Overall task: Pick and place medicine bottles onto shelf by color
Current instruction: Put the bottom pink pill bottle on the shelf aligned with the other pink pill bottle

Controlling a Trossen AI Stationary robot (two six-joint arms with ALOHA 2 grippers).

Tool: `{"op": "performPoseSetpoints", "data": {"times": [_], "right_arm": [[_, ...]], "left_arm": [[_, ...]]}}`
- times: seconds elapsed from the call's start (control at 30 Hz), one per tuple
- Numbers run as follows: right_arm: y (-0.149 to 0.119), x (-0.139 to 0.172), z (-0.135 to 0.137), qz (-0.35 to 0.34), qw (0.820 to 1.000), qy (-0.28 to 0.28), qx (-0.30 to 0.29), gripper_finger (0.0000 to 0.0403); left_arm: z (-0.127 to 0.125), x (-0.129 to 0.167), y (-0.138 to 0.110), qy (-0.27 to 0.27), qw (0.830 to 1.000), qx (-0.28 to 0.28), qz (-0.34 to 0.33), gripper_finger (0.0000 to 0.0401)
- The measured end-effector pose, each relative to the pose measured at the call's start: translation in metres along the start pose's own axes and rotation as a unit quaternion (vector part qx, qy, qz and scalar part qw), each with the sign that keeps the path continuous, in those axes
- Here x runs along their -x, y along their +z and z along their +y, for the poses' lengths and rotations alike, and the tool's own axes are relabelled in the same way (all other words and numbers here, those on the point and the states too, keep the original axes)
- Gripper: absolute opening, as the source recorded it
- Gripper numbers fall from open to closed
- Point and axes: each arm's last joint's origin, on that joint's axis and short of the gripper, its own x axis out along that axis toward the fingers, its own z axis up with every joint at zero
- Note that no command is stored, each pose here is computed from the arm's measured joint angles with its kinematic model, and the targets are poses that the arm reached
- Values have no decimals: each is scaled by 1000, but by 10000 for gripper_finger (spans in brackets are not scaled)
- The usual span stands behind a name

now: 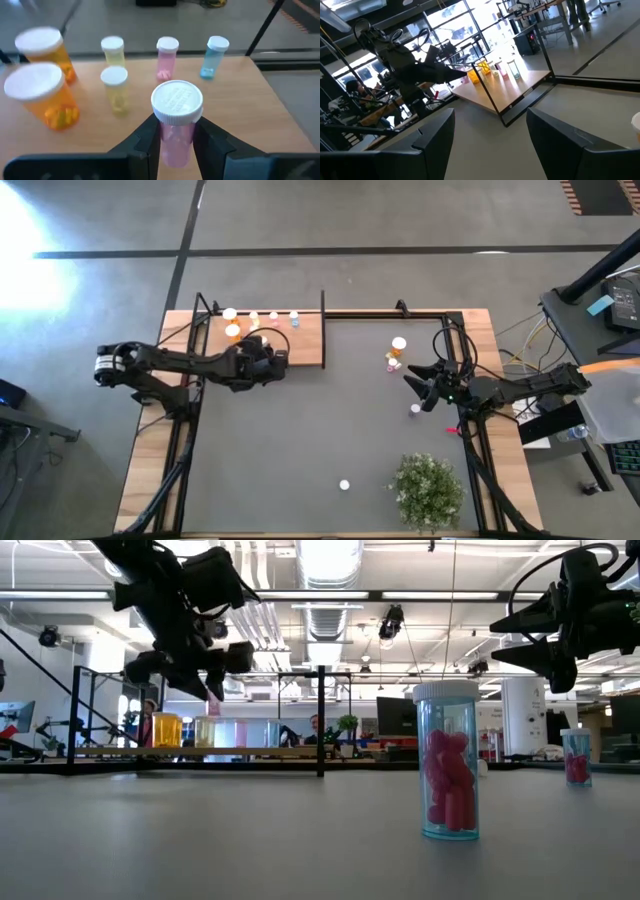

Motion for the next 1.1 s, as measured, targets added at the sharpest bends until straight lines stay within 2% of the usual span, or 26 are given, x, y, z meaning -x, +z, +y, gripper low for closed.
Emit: {"op": "performPoseSetpoints", "data": {"times": [0.17, 0.37, 0.63, 1.1], "right_arm": [[0, 0, 0, 0, 1000, 0, 0, 237], [0, 0, 0, 0, 1000, 0, 0, 237], [0, 0, 0, 0, 1000, 0, 0, 237], [0, 0, 0, 0, 1000, 0, 0, 237]], "left_arm": [[-10, -10, -10, 12, 998, -47, -33, 79], [-19, -23, -25, 31, 996, -54, -58, 80], [-29, -40, -39, 42, 995, -33, -88, 80], [-27, -68, -30, 70, 993, 14, -98, 80]]}}
